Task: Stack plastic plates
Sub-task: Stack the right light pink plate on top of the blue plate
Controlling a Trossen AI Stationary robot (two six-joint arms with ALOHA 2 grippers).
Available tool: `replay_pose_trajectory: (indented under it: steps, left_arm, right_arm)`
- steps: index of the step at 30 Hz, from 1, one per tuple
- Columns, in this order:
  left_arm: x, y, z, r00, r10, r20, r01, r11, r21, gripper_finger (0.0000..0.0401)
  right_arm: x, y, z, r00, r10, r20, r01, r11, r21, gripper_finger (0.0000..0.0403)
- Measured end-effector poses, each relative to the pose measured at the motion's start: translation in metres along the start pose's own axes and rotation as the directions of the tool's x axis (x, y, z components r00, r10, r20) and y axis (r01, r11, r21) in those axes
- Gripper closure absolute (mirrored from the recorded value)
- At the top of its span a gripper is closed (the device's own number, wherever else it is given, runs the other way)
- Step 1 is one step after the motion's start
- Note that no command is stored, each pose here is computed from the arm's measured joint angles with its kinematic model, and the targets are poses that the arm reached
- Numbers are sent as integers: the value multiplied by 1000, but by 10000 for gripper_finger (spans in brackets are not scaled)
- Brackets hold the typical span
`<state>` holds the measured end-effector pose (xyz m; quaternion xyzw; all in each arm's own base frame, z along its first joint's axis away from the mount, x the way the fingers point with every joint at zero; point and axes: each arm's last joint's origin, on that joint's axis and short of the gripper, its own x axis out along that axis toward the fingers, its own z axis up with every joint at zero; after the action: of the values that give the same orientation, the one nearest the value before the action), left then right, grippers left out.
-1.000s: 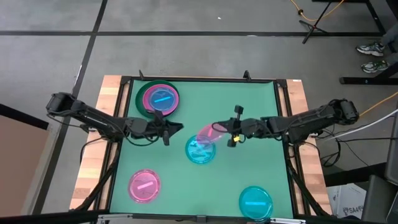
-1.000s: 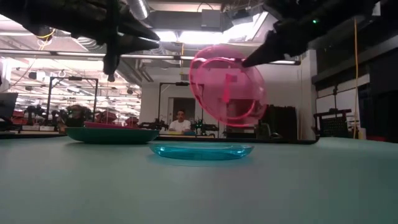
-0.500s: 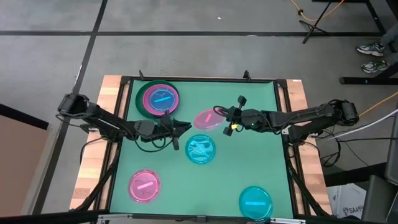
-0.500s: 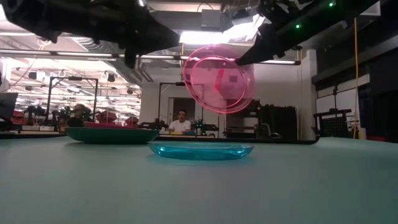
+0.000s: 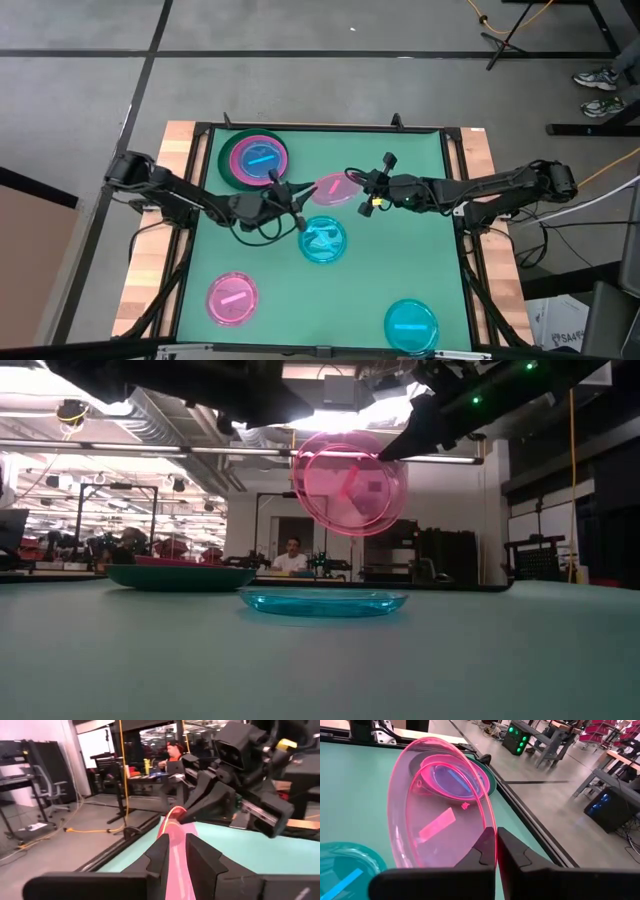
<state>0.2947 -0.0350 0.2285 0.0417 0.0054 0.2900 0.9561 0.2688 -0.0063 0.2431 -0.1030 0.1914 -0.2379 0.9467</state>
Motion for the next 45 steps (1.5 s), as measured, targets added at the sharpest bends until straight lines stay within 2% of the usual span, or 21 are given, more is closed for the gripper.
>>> replay_pose_trajectory:
  steps: [35,45]
  left_arm:
    - [2,0,-12,995,53,-88,-51,998,20,344]
    - [0,0,-22,985,55,-166,-56,998,-5,344]
  right_arm:
    - [0,1,0,1000,23,4,-23,999,-33,403]
    - [0,2,5,997,63,54,-61,997,-40,403]
